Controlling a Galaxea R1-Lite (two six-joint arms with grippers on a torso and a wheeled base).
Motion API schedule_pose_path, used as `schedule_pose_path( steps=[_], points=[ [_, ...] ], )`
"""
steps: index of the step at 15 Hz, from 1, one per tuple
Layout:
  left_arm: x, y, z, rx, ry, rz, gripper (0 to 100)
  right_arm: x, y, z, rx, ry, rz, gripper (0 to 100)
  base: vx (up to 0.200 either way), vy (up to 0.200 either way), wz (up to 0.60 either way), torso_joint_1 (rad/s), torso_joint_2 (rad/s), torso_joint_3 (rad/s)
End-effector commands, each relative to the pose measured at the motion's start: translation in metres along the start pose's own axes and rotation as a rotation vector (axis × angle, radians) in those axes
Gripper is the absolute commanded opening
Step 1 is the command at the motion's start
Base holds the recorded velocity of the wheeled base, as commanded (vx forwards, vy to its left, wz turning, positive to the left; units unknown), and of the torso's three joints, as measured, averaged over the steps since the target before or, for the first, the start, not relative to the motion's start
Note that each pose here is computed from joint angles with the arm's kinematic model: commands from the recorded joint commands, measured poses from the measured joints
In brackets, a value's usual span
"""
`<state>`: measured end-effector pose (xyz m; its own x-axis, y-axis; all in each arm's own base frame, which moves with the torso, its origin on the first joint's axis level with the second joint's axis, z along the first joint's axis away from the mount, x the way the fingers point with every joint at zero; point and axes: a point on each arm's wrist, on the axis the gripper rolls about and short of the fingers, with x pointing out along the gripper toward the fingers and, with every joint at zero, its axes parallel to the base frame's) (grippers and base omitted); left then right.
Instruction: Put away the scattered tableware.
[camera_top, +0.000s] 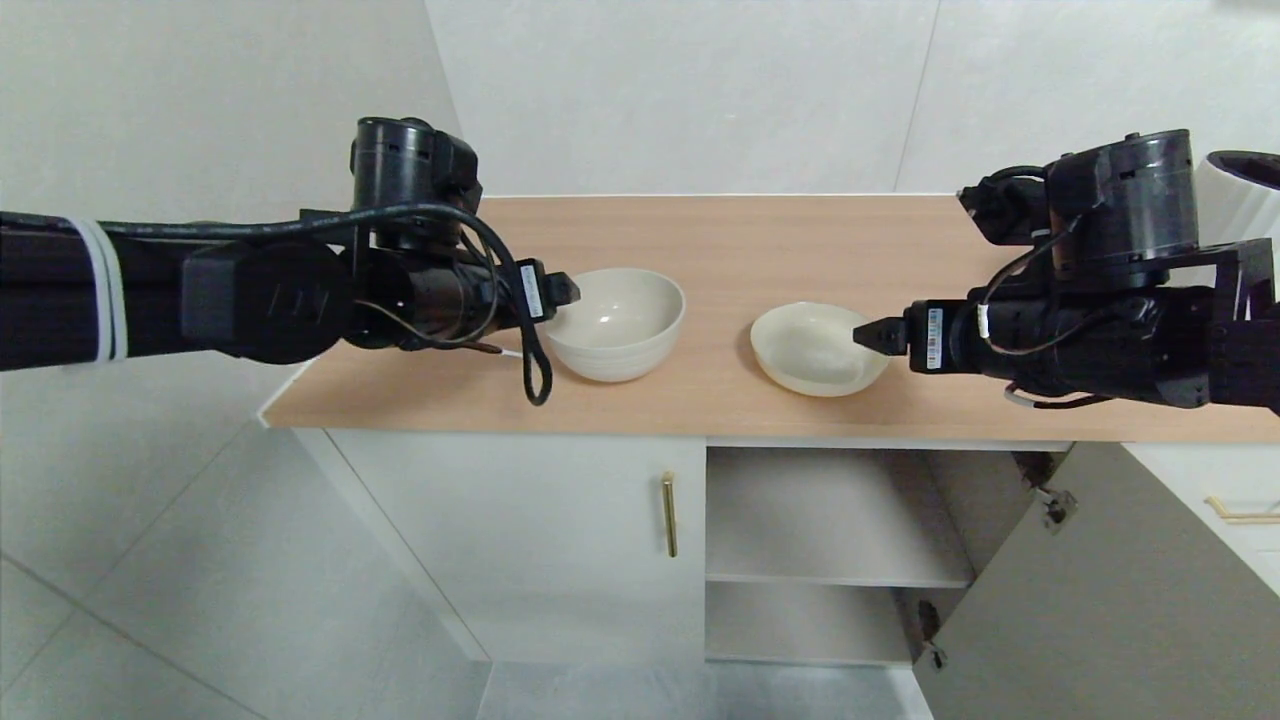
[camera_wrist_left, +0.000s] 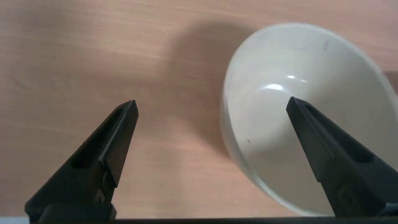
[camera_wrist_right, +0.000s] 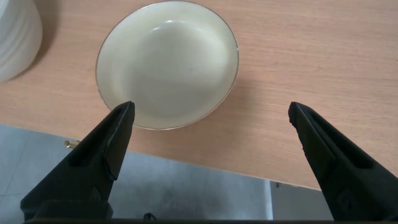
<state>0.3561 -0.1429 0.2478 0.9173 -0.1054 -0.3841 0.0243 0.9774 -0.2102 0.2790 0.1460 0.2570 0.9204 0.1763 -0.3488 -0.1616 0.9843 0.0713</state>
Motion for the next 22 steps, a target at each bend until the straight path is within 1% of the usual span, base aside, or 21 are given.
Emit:
schedule_pose_path(
  steps=[1, 4, 6, 7, 12, 14, 15, 17, 19, 20, 21, 22],
  points=[
    [0.012, -0.001, -0.007, 0.007, 0.014, 0.015, 100, 0.0, 0.0, 0.0, -0.001, 0.001, 0.0, 100, 0.0, 0.0, 0.0, 0.0, 0.0, 0.0],
    [0.019, -0.001, -0.012, 0.01, 0.021, 0.019, 100, 0.0, 0.0, 0.0, -0.001, 0.001, 0.0, 100, 0.0, 0.0, 0.0, 0.0, 0.0, 0.0],
    [0.022, -0.002, -0.011, 0.006, 0.005, 0.013, 100, -0.002, 0.0, 0.001, 0.001, -0.004, 0.001, 100, 0.0, 0.0, 0.0, 0.0, 0.0, 0.0],
    [0.021, -0.002, -0.011, 0.005, 0.003, 0.012, 0, -0.002, 0.0, 0.001, 0.001, -0.004, 0.001, 100, 0.0, 0.0, 0.0, 0.0, 0.0, 0.0],
    [0.018, -0.005, -0.011, 0.003, 0.0, 0.001, 0, -0.002, -0.001, 0.0, 0.001, -0.003, 0.0, 100, 0.0, 0.0, 0.0, 0.0, 0.0, 0.0],
    [0.009, -0.005, -0.004, -0.016, -0.021, -0.003, 0, -0.002, -0.001, 0.0, 0.0, -0.002, -0.002, 100, 0.0, 0.0, 0.0, 0.0, 0.0, 0.0],
    [-0.001, -0.004, 0.0, -0.04, -0.037, -0.011, 0, -0.002, -0.001, 0.0, -0.002, -0.002, -0.01, 100, 0.0, 0.0, 0.0, 0.0, 0.0, 0.0],
    [-0.019, 0.0, 0.005, -0.051, -0.051, -0.02, 0, 0.0, -0.001, -0.001, -0.003, 0.0, -0.015, 100, 0.0, 0.0, 0.0, 0.0, 0.0, 0.0],
    [-0.045, 0.003, 0.0, -0.043, -0.047, -0.035, 0, 0.005, -0.001, -0.003, -0.004, 0.009, -0.024, 100, 0.0, 0.0, 0.0, 0.0, 0.0, 0.0],
    [-0.06, 0.005, 0.003, -0.042, -0.071, -0.052, 0, 0.011, 0.0, -0.003, -0.005, 0.014, -0.038, 100, 0.0, 0.0, 0.0, 0.0, 0.0, 0.0],
    [-0.07, 0.005, 0.006, -0.048, -0.096, -0.068, 0, 0.018, 0.0, -0.005, -0.008, 0.02, -0.062, 100, 0.0, 0.0, 0.0, 0.0, 0.0, 0.0],
    [-0.079, 0.0, 0.003, -0.041, -0.095, -0.09, 0, 0.029, 0.002, -0.009, -0.013, 0.035, -0.088, 100, 0.0, 0.0, 0.0, 0.0, 0.0, 0.0]
  ],
)
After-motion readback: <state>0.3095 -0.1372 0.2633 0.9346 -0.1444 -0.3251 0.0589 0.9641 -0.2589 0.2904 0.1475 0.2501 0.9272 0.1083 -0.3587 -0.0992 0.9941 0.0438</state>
